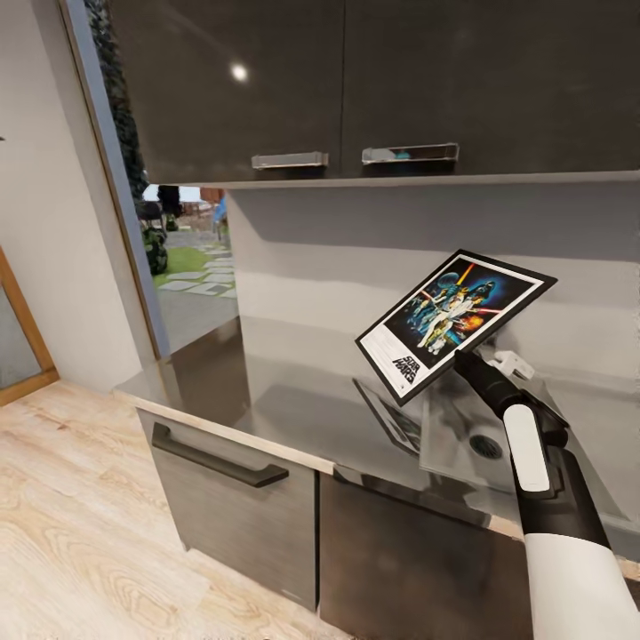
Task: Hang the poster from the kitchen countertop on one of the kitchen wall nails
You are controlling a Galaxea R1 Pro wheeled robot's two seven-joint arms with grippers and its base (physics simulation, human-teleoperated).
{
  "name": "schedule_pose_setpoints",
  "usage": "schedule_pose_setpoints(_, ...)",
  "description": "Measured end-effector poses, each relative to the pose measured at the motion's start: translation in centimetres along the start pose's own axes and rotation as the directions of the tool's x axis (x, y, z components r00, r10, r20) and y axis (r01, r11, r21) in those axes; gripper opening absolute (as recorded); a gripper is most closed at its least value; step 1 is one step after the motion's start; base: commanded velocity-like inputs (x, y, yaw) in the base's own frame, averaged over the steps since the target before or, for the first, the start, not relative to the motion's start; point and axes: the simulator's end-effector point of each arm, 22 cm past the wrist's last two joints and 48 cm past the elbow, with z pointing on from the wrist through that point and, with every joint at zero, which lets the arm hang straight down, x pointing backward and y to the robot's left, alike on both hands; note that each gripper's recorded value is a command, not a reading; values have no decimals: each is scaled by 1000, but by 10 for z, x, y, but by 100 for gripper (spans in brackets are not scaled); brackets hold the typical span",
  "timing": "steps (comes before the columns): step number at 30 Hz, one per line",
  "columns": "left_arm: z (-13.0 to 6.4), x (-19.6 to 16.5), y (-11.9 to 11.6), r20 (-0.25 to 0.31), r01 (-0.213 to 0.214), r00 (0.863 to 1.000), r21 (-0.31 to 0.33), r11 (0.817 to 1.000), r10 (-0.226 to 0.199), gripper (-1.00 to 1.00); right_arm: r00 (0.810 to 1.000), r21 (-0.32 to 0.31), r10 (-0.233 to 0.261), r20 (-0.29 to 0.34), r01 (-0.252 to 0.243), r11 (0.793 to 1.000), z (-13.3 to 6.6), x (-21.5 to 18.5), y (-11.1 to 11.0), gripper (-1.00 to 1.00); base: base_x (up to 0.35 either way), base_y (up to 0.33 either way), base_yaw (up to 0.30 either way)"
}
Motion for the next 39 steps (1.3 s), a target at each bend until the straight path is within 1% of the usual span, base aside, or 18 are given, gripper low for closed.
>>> schedule_pose_setpoints(5, 0, 0, 0, 0, 0, 1000, 0, 1000, 0, 100, 1000, 0, 0, 0, 0, 1000, 0, 0, 0, -100, -81, 26, 0)
schedule_pose_setpoints(14, 1, -2, 8, 3, -8, 1000, -7, 1000, 9, 100, 1000, -5, -3, 8, 3, 1000, -1, -4, 3, -100, -146, 90, 29)
schedule_pose_setpoints(25, 1, -6, 9, 14, -9, 1000, -8, 1000, 9, 100, 1000, -17, -7, 25, 7, 1000, -6, -13, 10, -100, -22, 23, 187)
schedule_pose_setpoints(35, 1, -11, 9, 23, -7, 1000, -8, 1000, 7, 100, 999, -24, -7, 34, 7, 1000, -9, -19, 15, -100, -92, 221, 215)
schedule_pose_setpoints(39, 1, -12, 9, 27, -6, 1000, -8, 1000, 6, 100, 999, -36, -15, 30, 16, 999, -9, -17, 22, -100, -142, 271, 216)
